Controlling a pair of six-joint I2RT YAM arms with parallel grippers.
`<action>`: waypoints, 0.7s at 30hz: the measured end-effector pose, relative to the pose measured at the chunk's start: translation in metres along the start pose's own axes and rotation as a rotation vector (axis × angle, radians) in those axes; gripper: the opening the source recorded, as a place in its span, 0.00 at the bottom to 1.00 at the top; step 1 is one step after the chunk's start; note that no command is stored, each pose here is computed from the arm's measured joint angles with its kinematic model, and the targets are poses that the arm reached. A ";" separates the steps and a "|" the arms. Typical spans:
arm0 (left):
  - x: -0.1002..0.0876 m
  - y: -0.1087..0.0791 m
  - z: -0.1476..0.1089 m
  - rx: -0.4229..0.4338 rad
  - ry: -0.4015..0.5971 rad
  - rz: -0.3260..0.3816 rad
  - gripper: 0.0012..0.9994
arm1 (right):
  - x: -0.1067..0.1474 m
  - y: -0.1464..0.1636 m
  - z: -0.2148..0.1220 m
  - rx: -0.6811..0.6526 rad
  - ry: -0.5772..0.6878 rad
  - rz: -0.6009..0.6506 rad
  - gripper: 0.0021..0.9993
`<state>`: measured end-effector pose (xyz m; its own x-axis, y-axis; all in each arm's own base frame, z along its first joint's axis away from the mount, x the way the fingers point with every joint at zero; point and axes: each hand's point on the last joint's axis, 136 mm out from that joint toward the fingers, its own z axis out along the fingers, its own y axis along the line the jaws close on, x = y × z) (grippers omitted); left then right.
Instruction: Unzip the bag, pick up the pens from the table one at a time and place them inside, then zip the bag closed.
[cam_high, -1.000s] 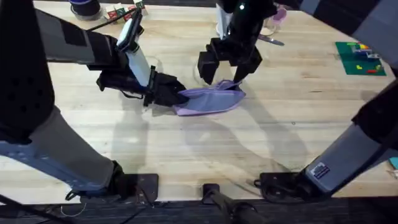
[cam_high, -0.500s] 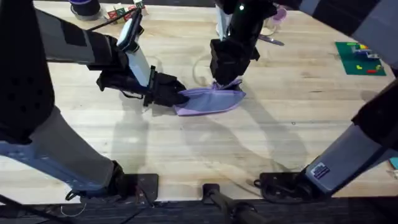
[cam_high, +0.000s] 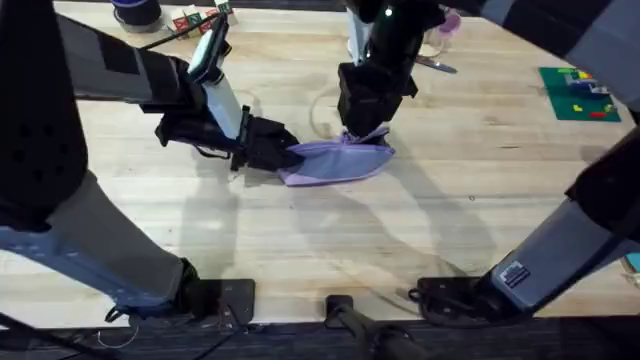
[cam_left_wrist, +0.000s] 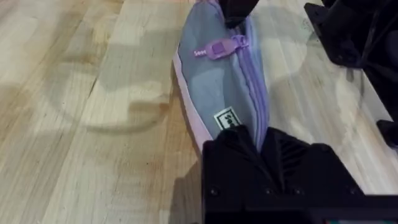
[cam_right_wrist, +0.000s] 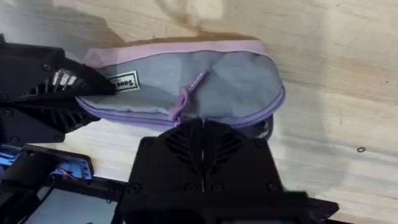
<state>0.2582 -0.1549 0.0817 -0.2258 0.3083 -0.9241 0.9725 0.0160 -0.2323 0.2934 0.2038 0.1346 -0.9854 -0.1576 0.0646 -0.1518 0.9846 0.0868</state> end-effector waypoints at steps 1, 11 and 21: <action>0.000 0.000 0.000 0.000 0.000 0.000 0.04 | 0.000 0.000 0.000 0.000 0.000 0.000 0.03; 0.000 0.000 0.000 0.000 0.000 0.000 0.04 | -0.005 0.004 -0.016 -0.011 -0.025 -0.003 0.03; 0.000 0.000 0.000 0.000 0.000 0.000 0.04 | -0.031 0.022 -0.075 -0.080 -0.197 -0.049 0.90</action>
<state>0.2582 -0.1549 0.0817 -0.2258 0.3083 -0.9241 0.9725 0.0160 -0.2323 0.3260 0.2241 0.2094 -0.9742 -0.1795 -0.1367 -0.2010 0.9657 0.1645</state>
